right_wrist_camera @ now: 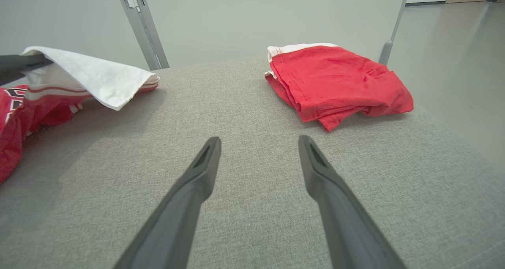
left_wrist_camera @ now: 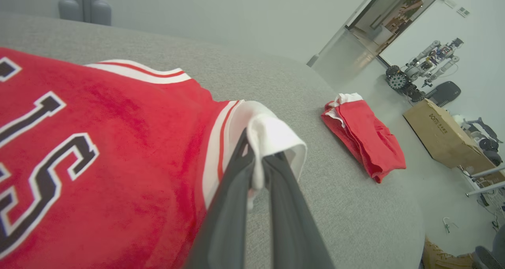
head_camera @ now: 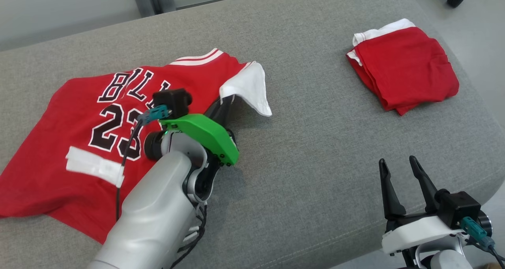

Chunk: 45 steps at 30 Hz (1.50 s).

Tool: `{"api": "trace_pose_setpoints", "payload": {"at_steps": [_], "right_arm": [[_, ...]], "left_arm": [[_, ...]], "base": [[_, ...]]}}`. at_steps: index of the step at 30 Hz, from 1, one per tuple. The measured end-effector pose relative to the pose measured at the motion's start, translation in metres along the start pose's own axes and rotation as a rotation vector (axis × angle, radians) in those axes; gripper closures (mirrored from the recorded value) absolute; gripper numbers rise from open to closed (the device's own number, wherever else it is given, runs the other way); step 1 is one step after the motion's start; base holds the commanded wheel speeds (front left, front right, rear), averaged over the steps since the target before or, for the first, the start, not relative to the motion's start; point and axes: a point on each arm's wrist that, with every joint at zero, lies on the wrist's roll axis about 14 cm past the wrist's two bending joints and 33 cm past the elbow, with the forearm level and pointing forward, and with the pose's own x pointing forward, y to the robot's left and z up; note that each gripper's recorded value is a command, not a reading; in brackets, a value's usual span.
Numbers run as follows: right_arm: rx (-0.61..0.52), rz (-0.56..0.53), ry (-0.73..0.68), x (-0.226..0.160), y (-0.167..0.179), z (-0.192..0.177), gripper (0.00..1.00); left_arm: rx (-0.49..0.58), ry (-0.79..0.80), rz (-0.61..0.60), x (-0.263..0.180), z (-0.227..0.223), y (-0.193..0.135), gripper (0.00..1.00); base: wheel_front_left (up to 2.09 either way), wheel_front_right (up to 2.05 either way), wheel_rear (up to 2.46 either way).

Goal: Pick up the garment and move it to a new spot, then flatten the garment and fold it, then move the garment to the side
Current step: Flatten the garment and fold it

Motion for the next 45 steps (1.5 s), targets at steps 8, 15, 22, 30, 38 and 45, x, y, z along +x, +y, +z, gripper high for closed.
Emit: {"api": "trace_pose_setpoints", "payload": {"at_steps": [8,15,22,30,38,45], "right_arm": [[-0.004,-0.003,-0.009,-0.004,-0.001,0.003,0.0],[-0.011,0.008,-0.003,-0.005,0.002,0.001,0.0],[-0.012,0.018,-0.006,-0.006,0.005,0.002,0.0],[-0.019,0.011,0.004,-0.012,0.002,-0.001,0.0],[-0.01,0.025,0.019,-0.012,0.008,-0.006,0.0],[-0.01,0.015,0.028,-0.009,0.005,-0.009,0.0]], "left_arm": [[-0.022,0.078,0.191,-0.024,-0.041,0.053,1.0],[0.105,0.289,0.043,-0.037,-0.093,0.021,1.0],[0.086,0.297,-0.126,-0.04,-0.102,-0.033,1.0],[-0.376,-0.006,-0.191,-0.021,-0.018,-0.07,1.0],[-0.177,0.163,0.194,-0.033,-0.076,0.027,1.0],[-0.103,0.227,0.218,-0.039,-0.094,0.043,1.0]], "base": [[0.0,0.0,0.0],[0.0,0.0,0.0],[0.0,0.0,0.0],[0.0,0.0,0.0],[0.0,0.0,0.0],[0.0,0.0,0.0]]}}
